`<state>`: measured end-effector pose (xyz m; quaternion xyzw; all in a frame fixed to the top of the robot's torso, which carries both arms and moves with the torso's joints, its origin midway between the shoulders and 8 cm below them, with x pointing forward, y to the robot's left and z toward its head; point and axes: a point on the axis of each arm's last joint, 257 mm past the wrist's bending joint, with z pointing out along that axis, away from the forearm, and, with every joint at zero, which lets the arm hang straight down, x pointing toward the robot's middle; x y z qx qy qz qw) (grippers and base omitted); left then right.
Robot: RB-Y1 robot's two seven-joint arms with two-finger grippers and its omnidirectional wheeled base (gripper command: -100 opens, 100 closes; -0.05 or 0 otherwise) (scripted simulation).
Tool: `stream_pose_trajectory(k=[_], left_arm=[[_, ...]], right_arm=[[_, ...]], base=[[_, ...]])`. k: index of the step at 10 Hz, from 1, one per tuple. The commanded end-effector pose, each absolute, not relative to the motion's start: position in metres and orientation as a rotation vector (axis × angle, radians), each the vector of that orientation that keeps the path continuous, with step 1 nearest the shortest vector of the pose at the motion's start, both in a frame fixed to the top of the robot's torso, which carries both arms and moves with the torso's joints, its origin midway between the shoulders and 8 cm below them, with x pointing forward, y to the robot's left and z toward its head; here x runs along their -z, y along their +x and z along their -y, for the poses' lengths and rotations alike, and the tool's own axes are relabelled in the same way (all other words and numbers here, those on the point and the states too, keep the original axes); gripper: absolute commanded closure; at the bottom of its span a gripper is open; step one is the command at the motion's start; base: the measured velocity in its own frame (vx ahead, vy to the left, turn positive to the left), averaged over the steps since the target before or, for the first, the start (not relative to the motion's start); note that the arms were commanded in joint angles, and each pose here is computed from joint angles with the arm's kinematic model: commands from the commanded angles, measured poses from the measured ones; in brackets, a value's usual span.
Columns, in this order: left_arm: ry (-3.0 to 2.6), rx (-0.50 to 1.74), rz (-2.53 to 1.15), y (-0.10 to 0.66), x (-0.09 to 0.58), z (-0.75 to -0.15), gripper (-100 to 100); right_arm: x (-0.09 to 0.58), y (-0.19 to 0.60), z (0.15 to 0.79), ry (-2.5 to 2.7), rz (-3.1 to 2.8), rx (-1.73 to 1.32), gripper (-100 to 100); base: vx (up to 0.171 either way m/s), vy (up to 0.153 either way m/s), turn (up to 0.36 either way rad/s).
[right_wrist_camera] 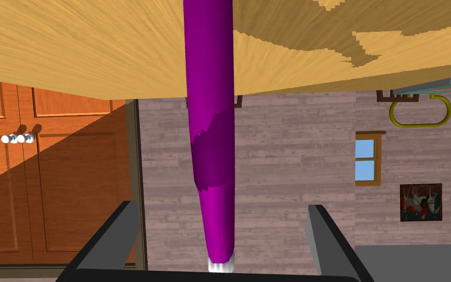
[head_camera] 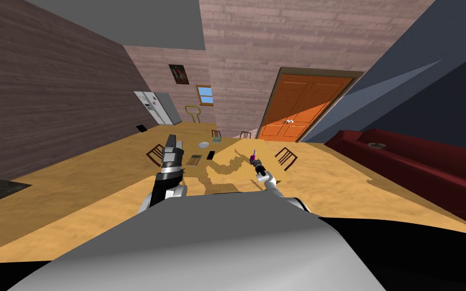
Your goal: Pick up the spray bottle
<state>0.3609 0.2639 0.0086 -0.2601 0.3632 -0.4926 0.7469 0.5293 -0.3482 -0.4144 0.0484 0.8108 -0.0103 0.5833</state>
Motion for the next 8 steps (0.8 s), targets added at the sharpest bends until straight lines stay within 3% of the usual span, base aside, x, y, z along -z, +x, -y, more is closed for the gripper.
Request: stream_pose_trajectory(k=[1, 3, 4, 5, 8], left_arm=[[-0.569, 1.078, -0.795, 0.361, -0.009, -0.264, 0], [-0.569, 1.078, -0.795, 0.361, -0.009, -0.264, 0], [-0.569, 1.078, -0.795, 0.361, -0.009, -0.264, 0], [-0.569, 1.078, -0.795, 0.361, -0.009, -0.264, 0], [-0.569, 1.078, -0.794, 0.361, -0.009, -0.264, 0]], right_arm=[[0.421, 0.528, 0.353, 0.086, -1.911, 0.055, -100], [0.422, 0.528, 0.353, 0.081, -1.915, 0.062, -100], [0.422, 0.528, 0.354, 0.077, -1.916, 0.066, 0], [0.431, 0.513, 0.375, 0.081, -1.923, 0.070, -100], [0.436, 0.499, 0.396, 0.084, -1.925, 0.076, -100]], base=[[0.056, 0.027, 0.001], [0.045, 0.009, -0.001], [0.005, 0.001, 0.000], [0.073, 0.077, 0.010], [0.080, 0.069, -0.003]])
